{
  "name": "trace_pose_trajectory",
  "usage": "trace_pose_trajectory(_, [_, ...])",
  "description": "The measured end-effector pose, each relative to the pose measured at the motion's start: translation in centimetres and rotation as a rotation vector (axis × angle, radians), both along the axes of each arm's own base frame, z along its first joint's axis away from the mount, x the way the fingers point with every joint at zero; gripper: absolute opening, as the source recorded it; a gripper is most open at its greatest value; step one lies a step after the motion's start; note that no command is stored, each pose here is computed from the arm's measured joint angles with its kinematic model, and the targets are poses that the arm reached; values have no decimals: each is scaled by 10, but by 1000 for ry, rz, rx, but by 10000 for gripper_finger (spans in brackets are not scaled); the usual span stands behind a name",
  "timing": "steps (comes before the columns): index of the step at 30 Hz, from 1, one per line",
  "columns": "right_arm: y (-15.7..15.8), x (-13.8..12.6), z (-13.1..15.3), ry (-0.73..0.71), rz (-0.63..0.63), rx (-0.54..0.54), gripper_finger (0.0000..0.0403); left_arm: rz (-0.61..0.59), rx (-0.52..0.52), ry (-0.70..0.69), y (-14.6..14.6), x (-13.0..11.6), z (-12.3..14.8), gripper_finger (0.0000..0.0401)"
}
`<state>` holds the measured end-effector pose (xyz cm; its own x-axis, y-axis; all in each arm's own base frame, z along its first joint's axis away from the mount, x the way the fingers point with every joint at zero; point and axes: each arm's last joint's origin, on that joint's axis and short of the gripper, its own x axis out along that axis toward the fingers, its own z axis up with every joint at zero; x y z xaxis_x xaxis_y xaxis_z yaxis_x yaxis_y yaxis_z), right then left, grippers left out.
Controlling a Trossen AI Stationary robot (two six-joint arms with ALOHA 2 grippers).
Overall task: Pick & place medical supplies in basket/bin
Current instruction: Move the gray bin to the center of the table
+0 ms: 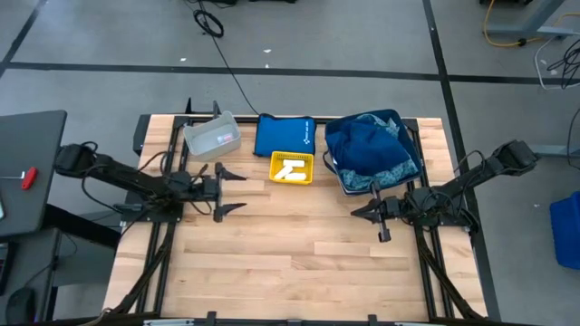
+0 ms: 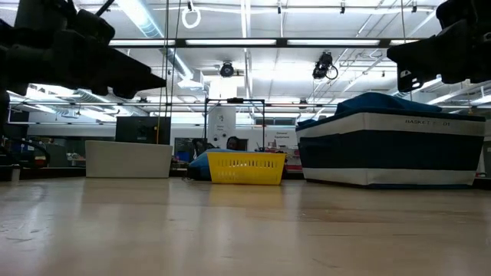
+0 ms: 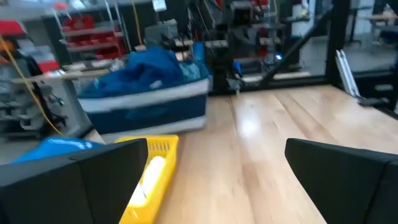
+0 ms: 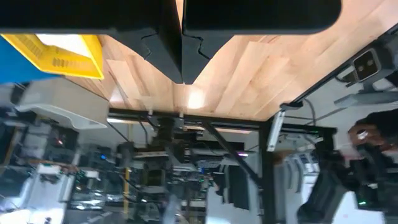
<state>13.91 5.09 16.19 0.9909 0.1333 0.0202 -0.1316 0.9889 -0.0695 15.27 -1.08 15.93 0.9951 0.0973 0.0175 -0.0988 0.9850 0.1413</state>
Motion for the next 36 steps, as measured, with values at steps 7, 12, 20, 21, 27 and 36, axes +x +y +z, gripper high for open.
trace_pose_trajectory(7, [-3,0,-3,33,-108,49,0,-1,-50,24,2,-7,1,385])
trace_pose_trajectory(12, [-6,0,-3,35,-220,52,0,23,-112,-5,10,-9,5,385])
trace_pose_trajectory(20, [-14,-1,-4,35,-476,30,0,107,-215,-96,39,-14,12,377])
trace_pose_trajectory(21, [-14,-2,-4,37,-496,19,0,106,-241,-104,43,-15,13,374])
trace_pose_trajectory(27, [-17,-1,-4,39,-521,-9,0,100,-283,-107,55,-18,12,364])
trace_pose_trajectory(36, [-15,2,-4,39,-334,106,0,54,-295,-58,54,-18,8,363])
